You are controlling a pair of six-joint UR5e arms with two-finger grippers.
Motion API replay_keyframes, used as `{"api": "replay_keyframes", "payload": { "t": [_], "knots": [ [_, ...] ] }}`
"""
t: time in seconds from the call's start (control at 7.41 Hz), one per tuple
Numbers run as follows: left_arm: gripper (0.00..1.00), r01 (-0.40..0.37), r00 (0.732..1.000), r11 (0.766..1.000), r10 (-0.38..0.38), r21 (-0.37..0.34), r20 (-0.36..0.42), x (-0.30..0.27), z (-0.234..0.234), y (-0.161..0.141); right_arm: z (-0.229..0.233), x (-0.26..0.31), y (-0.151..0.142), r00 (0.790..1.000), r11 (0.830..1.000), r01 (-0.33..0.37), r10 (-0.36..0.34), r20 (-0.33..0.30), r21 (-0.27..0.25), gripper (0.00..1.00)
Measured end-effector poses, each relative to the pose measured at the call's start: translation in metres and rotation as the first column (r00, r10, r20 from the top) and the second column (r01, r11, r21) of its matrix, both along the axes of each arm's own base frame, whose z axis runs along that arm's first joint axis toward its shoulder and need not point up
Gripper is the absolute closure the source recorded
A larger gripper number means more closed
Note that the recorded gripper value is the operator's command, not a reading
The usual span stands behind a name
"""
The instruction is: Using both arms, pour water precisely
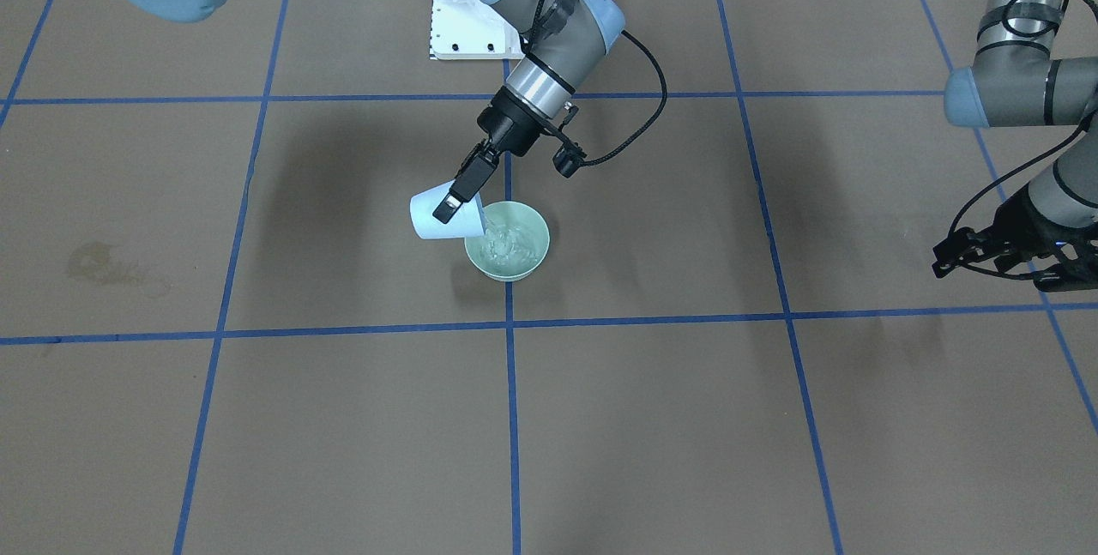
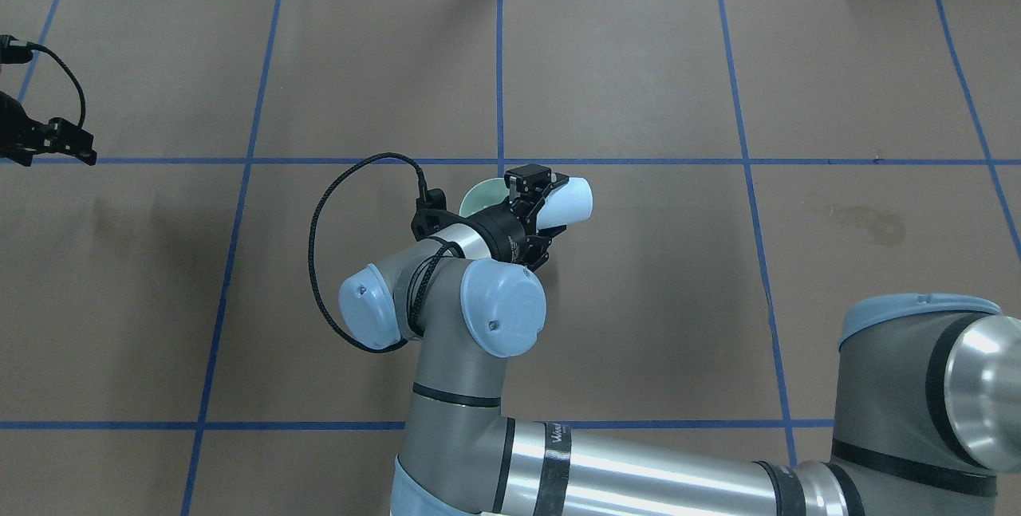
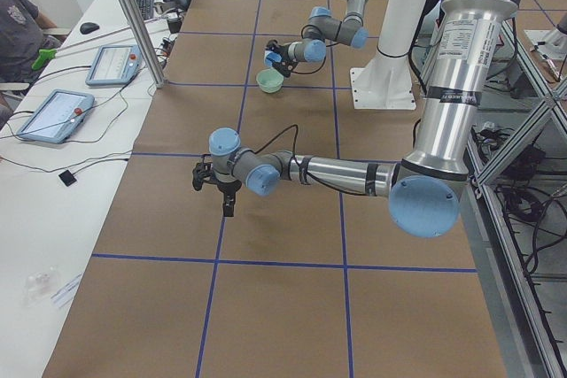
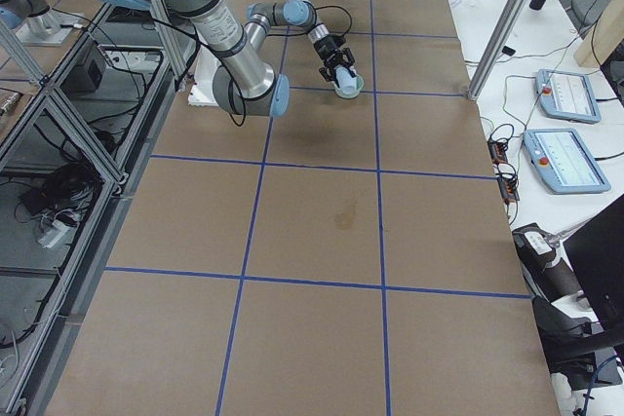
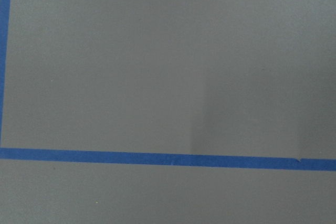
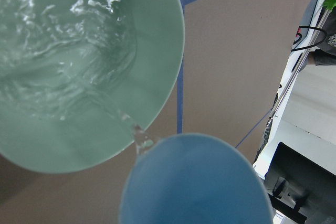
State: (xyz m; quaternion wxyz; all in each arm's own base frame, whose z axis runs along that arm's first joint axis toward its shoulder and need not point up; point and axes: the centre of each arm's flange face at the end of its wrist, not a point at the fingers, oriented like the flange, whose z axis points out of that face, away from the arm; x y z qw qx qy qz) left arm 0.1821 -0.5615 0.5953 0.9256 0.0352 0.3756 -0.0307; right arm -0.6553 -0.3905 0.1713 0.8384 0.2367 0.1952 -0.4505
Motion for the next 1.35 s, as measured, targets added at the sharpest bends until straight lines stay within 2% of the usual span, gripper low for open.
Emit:
{"api": "replay_keyframes", "payload": {
  "t": [0.81, 0.95, 1.08, 1.22, 1.35],
  "knots": [
    [0.00, 0.000, 1.000, 1.000, 0.000, 0.007, -0.003, -0.003, 0.007, 0.007, 0.004, -0.009, 0.003, 0.997, 0.999, 0.004, -0.001, -0.075, 0.035, 0.96],
    [0.00, 0.000, 1.000, 1.000, 0.000, 0.007, -0.003, -0.003, 0.007, 0.007, 0.005, -0.009, 0.003, 0.998, 0.999, -0.018, 0.020, -0.060, 0.041, 0.96],
    [0.00, 0.000, 1.000, 1.000, 0.000, 0.008, -0.004, -0.003, 0.006, 0.007, 0.002, -0.008, 0.004, 0.998, 0.996, -0.069, 0.069, -0.010, 0.052, 0.94],
    [0.00, 0.000, 1.000, 1.000, 0.000, 0.011, -0.005, -0.003, 0.005, 0.007, -0.005, -0.002, 0.005, 0.992, 0.991, -0.117, 0.114, 0.053, 0.058, 0.95],
    [0.00, 0.000, 1.000, 1.000, 0.000, 0.015, -0.007, -0.003, 0.003, 0.006, -0.011, 0.010, 0.007, 0.977, 0.984, -0.170, 0.163, 0.135, 0.048, 0.94]
  ]
}}
